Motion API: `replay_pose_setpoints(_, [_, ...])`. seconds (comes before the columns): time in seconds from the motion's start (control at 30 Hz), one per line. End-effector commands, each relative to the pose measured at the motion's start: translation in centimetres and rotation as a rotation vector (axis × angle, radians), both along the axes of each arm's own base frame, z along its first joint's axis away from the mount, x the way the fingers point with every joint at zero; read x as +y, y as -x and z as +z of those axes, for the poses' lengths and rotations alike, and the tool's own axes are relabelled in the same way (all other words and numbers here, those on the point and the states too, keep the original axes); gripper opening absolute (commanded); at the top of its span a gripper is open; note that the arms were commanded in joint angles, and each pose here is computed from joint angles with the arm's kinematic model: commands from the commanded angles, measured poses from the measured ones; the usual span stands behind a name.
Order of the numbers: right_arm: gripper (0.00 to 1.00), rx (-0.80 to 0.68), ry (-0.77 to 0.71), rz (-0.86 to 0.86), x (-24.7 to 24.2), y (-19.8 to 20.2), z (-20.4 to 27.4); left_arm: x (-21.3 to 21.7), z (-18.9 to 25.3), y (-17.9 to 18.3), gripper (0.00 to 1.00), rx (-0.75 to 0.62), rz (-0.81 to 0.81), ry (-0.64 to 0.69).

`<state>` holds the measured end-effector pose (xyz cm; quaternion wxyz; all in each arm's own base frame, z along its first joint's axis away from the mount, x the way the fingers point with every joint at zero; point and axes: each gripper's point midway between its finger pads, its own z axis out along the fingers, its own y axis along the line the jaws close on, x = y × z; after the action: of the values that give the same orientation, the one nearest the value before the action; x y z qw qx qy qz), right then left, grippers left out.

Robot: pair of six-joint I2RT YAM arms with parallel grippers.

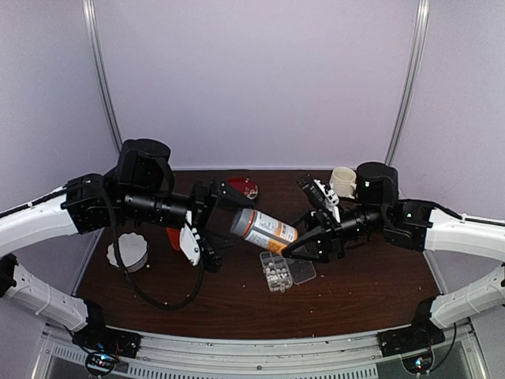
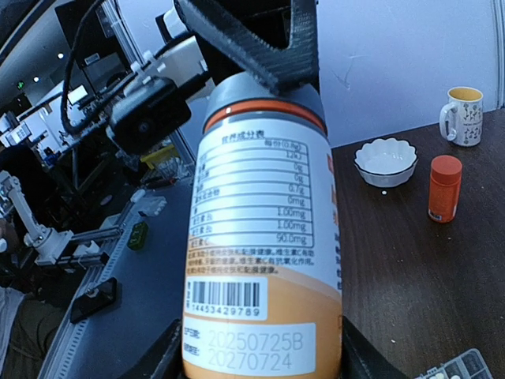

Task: Sort the pills into containers
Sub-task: Screw the lid of the pill bottle onto the pill bottle.

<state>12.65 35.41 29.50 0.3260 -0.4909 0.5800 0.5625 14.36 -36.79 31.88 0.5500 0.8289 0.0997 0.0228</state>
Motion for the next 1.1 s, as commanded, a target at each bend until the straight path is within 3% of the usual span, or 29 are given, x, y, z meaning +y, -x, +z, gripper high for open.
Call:
replay_pose_setpoints(0.0, [0.00,-0.151,-0.005,-0.046,-0.7,-0.5,1.8,0.6,3.9,0.6,0.98,0.177,0.062,0.191])
replay_pose_setpoints(0.3, [0.00,-0.339,0.030,-0.129,-1.6,-1.9,1.6,2.6,6.8,2.4,0.98,0.567,0.124,0.450])
replay_pose_setpoints(0.5, [0.00,-0.505,-0.037,-0.193,-1.8,-3.0,2.6,2.7,7.9,4.0,0.97,1.103,0.151,0.489])
replay_pose_setpoints(0.6, [0.00,-0.553,-0.049,-0.193,-1.4,-3.4,2.9,2.0,8.9,2.8,0.98,1.383,0.270,0.509])
replay_pose_setpoints(0.7, [0.00,-0.623,-0.059,-0.200,-1.2,-3.5,3.0,1.5,9.2,2.3,0.98,1.575,0.340,0.510])
replay_pose_setpoints(0.87, [0.00,-0.761,-0.047,-0.264,-1.0,-3.6,3.1,2.6,8.3,-0.8,0.98,1.888,0.550,0.710])
replay_pose_setpoints(1.07, [0.00,-0.874,0.005,-0.328,-0.4,-3.8,2.9,3.9,6.5,-1.5,0.98,2.086,0.680,0.774])
